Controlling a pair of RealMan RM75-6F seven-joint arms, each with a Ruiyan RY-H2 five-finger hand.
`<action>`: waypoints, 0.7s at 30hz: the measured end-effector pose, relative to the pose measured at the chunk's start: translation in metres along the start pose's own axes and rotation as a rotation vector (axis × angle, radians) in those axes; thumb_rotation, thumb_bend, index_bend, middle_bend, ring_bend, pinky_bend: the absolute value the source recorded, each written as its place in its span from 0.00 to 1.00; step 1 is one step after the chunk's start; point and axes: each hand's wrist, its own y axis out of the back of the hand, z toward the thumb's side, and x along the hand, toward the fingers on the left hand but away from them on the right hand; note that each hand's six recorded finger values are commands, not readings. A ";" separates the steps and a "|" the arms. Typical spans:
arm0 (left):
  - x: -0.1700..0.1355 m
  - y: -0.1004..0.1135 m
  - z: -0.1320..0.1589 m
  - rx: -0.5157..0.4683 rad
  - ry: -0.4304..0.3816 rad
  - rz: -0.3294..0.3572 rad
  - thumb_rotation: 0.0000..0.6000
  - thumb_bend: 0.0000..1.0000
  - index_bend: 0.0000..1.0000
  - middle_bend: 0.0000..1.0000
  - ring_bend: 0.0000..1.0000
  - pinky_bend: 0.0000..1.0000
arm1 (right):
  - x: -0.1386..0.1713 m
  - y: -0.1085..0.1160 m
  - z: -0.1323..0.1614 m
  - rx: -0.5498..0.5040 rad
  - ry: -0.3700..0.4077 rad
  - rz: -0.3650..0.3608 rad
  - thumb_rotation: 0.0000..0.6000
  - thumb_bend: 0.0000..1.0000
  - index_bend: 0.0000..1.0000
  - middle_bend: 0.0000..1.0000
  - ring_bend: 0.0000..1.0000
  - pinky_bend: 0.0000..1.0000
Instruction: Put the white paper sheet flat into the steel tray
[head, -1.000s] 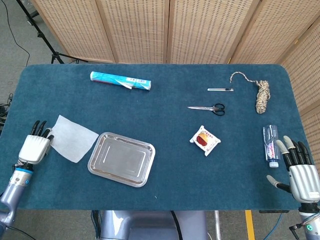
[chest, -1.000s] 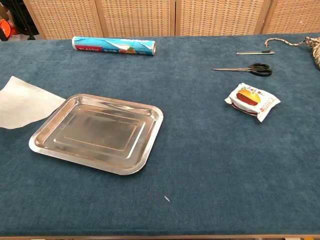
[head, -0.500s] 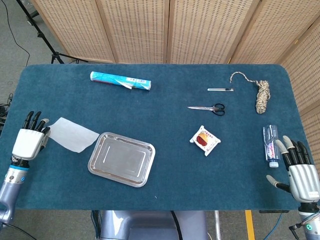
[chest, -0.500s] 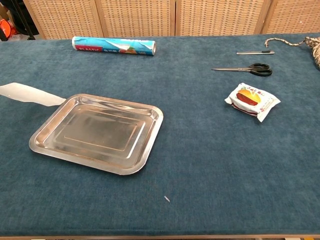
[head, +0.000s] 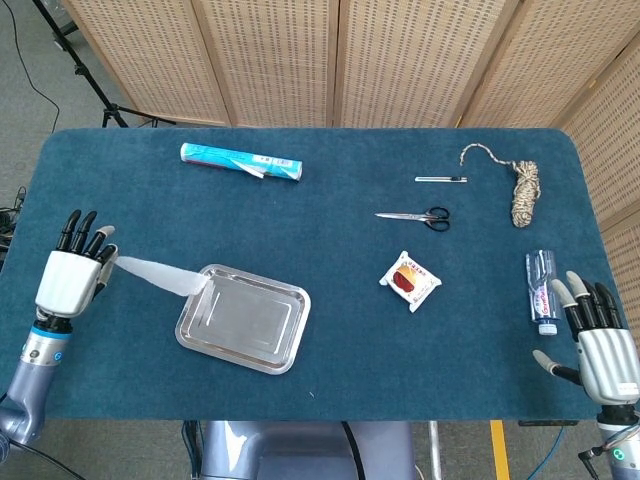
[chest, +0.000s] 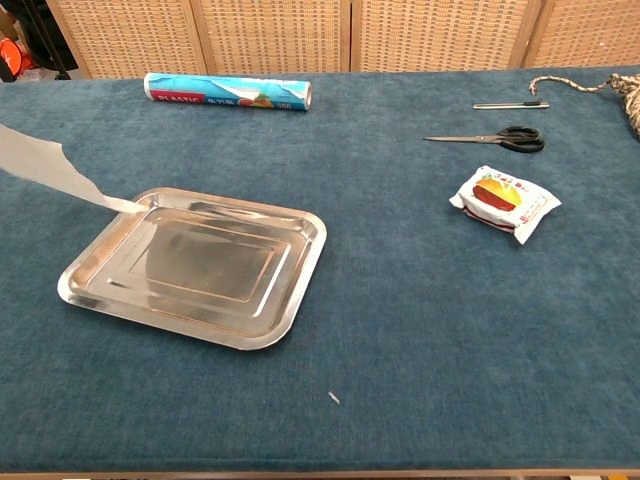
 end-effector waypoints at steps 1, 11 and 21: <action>0.003 0.004 0.004 -0.001 -0.006 0.011 1.00 0.47 0.64 0.36 0.10 0.09 | 0.000 0.000 0.000 -0.001 0.000 0.000 1.00 0.00 0.00 0.00 0.00 0.00; 0.023 0.038 0.029 0.000 -0.025 0.074 1.00 0.47 0.64 0.36 0.10 0.09 | -0.001 0.002 -0.004 -0.012 -0.007 0.000 1.00 0.00 0.00 0.00 0.00 0.00; 0.035 0.053 0.047 0.002 -0.021 0.075 1.00 0.47 0.64 0.36 0.11 0.10 | -0.001 0.003 -0.007 -0.022 -0.012 -0.001 1.00 0.00 0.00 0.00 0.00 0.00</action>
